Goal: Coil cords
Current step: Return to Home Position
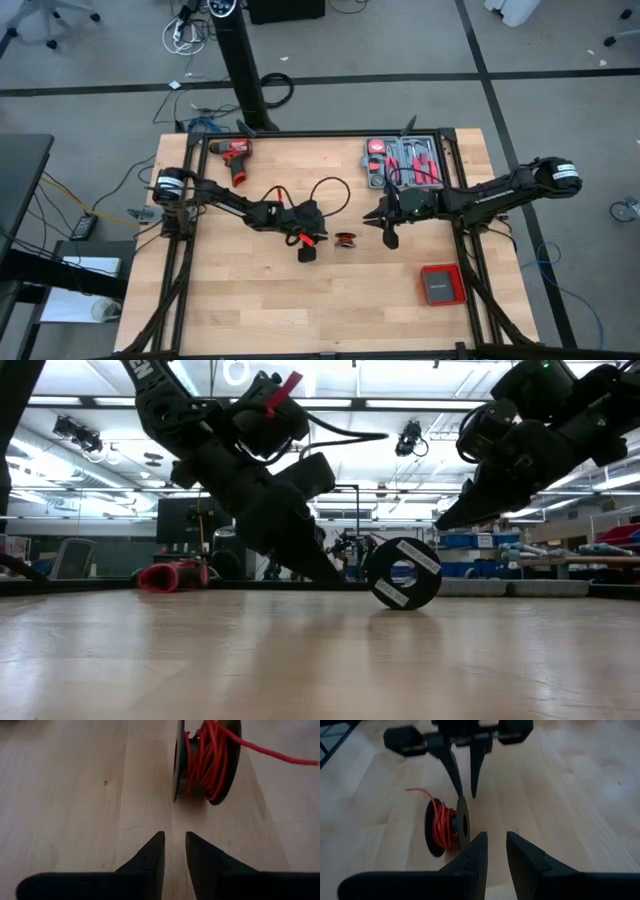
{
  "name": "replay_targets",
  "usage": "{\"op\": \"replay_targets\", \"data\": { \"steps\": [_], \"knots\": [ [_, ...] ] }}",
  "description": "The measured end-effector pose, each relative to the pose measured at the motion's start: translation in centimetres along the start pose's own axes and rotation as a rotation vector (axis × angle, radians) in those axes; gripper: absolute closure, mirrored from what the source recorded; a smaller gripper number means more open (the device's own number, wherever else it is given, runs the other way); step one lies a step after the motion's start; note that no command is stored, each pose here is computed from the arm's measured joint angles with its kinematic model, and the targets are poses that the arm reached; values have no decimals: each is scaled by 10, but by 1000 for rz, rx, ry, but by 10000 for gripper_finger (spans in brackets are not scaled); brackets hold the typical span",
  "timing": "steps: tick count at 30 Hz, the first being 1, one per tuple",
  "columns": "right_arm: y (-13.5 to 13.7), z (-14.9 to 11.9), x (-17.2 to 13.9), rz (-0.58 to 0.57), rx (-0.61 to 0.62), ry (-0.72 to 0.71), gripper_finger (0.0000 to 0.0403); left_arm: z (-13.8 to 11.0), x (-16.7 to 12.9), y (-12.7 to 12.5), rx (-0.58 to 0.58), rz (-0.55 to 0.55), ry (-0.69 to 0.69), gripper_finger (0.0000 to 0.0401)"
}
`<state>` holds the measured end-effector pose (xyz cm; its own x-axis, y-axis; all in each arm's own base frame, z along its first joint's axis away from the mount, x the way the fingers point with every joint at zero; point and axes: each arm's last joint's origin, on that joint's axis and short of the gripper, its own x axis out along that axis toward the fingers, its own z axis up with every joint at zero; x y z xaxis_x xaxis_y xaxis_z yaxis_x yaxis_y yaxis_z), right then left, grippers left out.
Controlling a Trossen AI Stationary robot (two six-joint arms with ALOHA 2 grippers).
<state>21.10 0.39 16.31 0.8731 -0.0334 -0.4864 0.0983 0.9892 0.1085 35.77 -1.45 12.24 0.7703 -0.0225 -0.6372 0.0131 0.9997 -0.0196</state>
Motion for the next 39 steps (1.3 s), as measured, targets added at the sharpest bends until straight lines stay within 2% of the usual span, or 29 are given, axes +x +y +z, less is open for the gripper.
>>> {"op": "replay_targets", "data": {
  "steps": [4,7,10,14,17,22,27,39],
  "knots": [
    [0,2,-6,5,-10,-1,332,4,-13,0,22,1,37,320],
    [1,6,-17,21,-30,-72,334,12,-27,0,57,2,25,320],
    [1,1,-31,40,-39,-178,341,17,-47,0,69,4,-56,320],
    [-4,-21,-46,64,-4,-315,352,14,-76,0,67,7,-251,320],
    [-6,-37,-54,86,8,-414,359,-1,-94,2,44,35,-346,320],
    [-6,-41,-56,93,-56,-387,367,-28,-116,5,-16,65,-413,321],
    [-6,-44,-56,91,-105,-363,371,-58,-126,6,-48,58,-370,321],
    [-6,-44,-55,83,-94,-357,369,-114,-136,7,-85,39,-275,321]
  ]
}}
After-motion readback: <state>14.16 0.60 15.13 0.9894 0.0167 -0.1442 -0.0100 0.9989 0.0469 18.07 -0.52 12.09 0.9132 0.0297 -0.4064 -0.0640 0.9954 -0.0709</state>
